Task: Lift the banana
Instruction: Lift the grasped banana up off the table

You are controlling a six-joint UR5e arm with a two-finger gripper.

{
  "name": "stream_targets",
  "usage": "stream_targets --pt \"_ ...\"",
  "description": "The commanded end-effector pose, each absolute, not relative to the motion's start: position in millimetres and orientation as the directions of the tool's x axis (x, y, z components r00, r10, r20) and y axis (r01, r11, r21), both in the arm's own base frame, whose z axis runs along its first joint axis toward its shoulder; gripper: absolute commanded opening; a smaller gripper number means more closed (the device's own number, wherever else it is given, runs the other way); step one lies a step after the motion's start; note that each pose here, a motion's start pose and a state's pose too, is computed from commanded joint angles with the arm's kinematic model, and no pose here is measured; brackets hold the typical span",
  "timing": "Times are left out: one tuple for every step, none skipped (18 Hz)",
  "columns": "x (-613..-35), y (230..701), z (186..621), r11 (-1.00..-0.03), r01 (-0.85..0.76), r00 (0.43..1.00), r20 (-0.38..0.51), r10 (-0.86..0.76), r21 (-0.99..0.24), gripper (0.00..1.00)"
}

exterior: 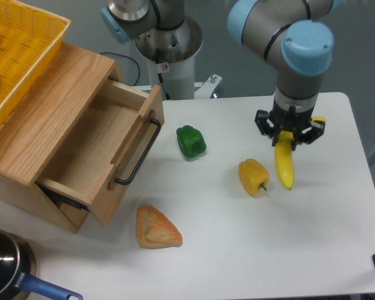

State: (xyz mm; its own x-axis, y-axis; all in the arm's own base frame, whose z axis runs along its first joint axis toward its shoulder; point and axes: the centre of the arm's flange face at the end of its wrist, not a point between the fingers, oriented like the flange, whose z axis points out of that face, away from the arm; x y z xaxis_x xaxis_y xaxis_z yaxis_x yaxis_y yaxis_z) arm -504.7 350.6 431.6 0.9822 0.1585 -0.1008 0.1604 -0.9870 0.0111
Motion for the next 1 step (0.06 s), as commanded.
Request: stream_targets --pt "-505.4 348.9 432.5 -0.987 0.163 0.982 -0.102 0.161 0.01 0.12"
